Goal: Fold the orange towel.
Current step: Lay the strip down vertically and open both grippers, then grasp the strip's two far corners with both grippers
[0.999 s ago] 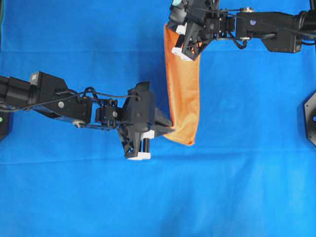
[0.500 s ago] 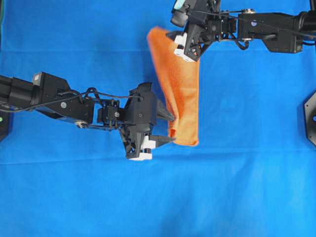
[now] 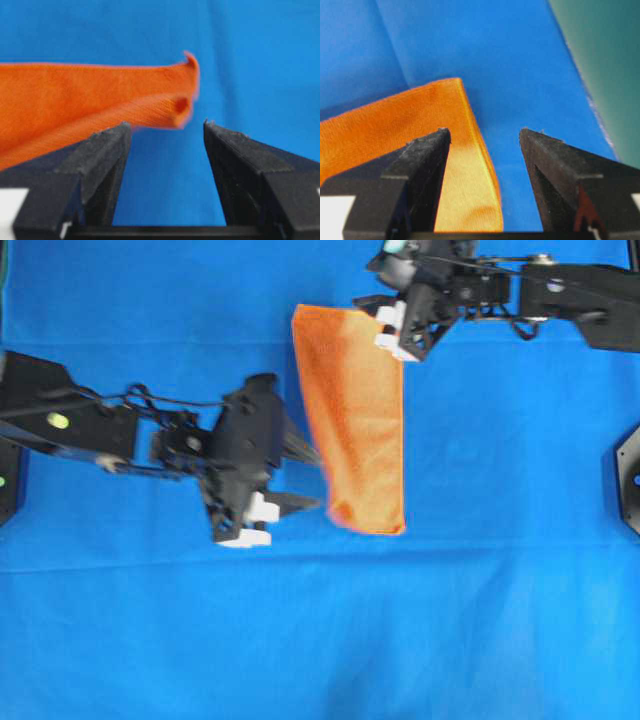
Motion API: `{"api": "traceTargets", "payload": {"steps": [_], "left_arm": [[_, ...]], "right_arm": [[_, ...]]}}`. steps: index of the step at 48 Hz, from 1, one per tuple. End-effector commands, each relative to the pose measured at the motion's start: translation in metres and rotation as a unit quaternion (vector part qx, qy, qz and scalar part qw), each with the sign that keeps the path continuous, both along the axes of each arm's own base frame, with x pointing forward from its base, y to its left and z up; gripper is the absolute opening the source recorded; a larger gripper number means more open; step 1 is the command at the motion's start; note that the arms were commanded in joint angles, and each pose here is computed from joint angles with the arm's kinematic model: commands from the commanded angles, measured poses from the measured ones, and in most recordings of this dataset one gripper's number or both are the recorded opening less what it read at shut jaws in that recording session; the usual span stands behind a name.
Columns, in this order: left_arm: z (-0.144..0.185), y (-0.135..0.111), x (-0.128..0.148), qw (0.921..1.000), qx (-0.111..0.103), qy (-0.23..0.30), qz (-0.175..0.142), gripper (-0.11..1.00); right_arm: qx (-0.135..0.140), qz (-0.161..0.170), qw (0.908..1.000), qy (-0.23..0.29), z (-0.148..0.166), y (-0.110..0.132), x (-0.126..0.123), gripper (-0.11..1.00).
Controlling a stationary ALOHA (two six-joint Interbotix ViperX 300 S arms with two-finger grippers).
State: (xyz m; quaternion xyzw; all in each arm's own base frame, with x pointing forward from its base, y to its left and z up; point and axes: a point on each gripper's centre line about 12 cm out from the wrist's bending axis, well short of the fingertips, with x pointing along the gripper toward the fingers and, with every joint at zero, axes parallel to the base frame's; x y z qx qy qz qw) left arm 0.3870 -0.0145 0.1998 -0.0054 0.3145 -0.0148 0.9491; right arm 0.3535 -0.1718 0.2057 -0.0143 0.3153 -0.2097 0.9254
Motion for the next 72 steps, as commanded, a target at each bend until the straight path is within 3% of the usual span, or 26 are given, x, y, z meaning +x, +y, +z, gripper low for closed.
{"api": "traceTargets", "payload": {"steps": [1,13,26,33,47,62,72], "left_arm": [[0.026,0.006,-0.012,0.9997,0.001,-0.022,0.005,0.53],[0.055,0.021,-0.053,0.9970,0.003,-0.073,0.026,0.53],[0.069,0.037,-0.096,0.9865,0.013,-0.154,0.053,0.53],[0.068,0.043,-0.114,0.9835,0.018,-0.168,0.064,0.53],[0.053,0.047,-0.123,0.9822,0.020,-0.172,0.073,0.53],[0.051,0.047,-0.119,0.9826,0.019,-0.169,0.074,0.53],[0.056,0.051,-0.107,0.9777,0.024,-0.194,0.077,0.53]], "right_arm": [[-0.014,0.001,0.9994,-0.032,0.027,0.006,-0.011,0.60],[-0.008,0.017,0.9967,-0.078,0.046,0.042,-0.056,0.60],[0.020,0.063,0.9886,-0.135,0.054,0.094,-0.093,0.60],[0.041,0.074,0.9860,-0.144,0.048,0.109,-0.106,0.60],[0.062,0.084,0.9856,-0.134,0.031,0.117,-0.108,0.60],[0.064,0.084,0.9859,-0.130,0.029,0.117,-0.105,0.60],[0.060,0.076,0.9859,-0.136,0.036,0.111,-0.101,0.60]]}}
